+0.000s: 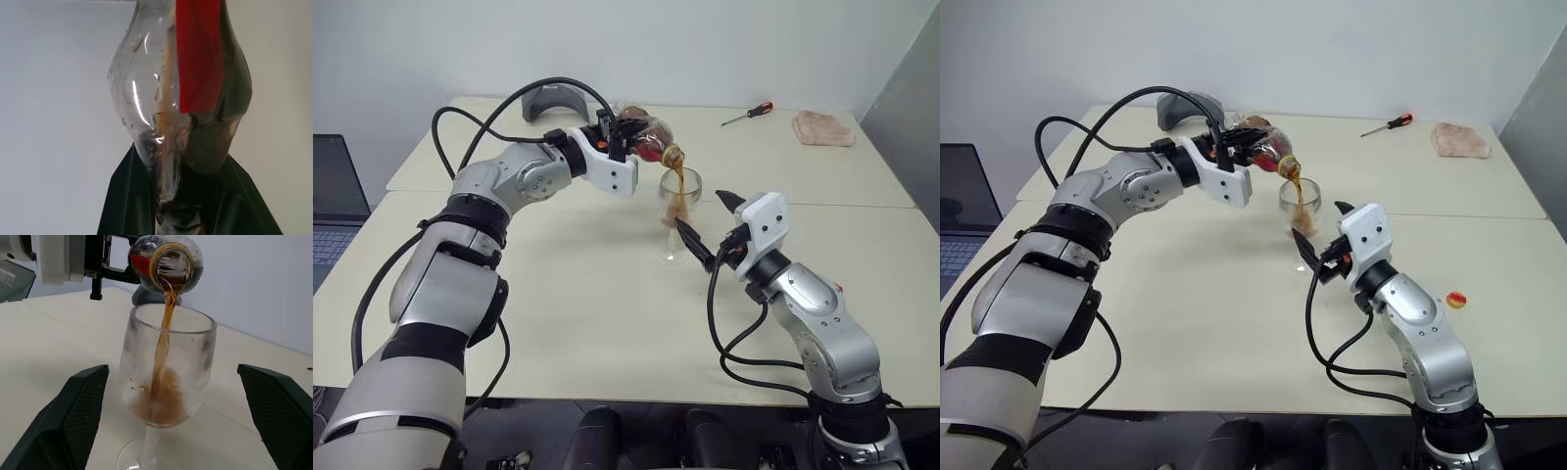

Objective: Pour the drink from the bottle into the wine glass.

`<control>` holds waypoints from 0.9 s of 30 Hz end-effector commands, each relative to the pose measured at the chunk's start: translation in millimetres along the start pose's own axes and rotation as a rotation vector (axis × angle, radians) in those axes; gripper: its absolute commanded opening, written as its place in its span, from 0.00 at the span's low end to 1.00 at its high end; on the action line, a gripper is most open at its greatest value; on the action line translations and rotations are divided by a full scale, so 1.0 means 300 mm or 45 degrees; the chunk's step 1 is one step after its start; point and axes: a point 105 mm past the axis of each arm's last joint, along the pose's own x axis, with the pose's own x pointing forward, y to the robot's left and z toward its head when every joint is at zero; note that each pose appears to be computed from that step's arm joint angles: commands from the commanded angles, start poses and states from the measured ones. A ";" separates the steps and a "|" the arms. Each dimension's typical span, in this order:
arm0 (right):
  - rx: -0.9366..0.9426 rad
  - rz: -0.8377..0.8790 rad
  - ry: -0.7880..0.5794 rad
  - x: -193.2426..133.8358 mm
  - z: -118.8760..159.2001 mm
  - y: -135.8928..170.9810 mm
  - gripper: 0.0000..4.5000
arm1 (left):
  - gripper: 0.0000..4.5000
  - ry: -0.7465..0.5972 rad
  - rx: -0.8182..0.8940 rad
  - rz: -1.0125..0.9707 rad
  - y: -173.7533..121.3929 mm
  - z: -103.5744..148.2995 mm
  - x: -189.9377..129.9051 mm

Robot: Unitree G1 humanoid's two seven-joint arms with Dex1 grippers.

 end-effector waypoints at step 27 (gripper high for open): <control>-0.008 0.011 -0.056 -0.001 0.035 0.014 1.00 | 0.16 0.004 0.066 0.105 0.107 -0.010 -0.002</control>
